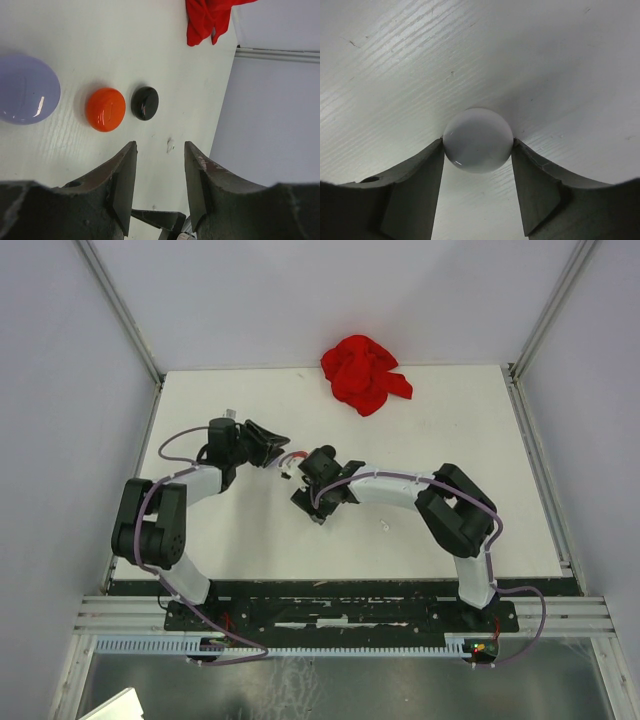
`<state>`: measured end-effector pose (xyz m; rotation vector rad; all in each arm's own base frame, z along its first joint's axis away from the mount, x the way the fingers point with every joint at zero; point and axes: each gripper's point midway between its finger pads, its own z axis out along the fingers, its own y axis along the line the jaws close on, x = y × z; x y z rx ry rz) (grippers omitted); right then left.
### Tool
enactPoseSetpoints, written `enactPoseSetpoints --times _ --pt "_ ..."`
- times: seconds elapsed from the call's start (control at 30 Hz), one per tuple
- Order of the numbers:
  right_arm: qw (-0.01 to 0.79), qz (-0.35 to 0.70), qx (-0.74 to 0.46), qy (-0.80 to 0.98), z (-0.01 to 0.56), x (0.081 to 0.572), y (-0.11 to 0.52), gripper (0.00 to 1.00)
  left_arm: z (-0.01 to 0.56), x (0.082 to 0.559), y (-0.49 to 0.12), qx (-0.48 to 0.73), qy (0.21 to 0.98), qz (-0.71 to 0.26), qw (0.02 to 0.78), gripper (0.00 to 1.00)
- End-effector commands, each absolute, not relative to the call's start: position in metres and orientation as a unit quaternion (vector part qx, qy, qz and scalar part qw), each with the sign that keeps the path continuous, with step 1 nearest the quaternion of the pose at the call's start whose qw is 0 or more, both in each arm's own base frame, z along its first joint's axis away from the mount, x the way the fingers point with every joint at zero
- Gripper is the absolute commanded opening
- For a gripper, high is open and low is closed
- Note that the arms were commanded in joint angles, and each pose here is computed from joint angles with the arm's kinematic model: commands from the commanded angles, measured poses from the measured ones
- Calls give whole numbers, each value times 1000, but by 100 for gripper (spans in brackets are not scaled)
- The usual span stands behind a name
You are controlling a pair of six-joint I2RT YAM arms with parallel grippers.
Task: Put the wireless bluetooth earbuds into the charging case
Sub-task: Pick up the charging case at the center of the board.
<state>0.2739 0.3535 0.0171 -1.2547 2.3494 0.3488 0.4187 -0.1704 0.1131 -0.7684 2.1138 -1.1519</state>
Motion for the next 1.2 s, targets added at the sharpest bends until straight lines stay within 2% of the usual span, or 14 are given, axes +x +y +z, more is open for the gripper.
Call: enactPoseSetpoints --times 0.0,0.07,0.2,0.27,0.53,0.87,1.17 --pt "241 104 -461 848 16 282 355 61 129 416 -159 -274 789 -432 341 49" --pt "249 104 -461 845 17 284 355 53 128 413 -155 -276 788 -431 341 49" --pt "286 105 -468 830 30 289 355 33 132 407 -155 -270 786 -437 343 49" --pt "323 110 -471 813 48 294 354 27 136 402 -159 -254 785 -451 341 48" --pt "445 236 -466 727 137 313 350 25 153 377 -190 -159 781 -522 304 46" --pt "411 267 -545 681 149 316 333 19 163 350 -224 -70 783 -557 266 45" --pt "386 262 -562 683 141 311 327 17 158 337 -250 -14 793 -563 234 45"
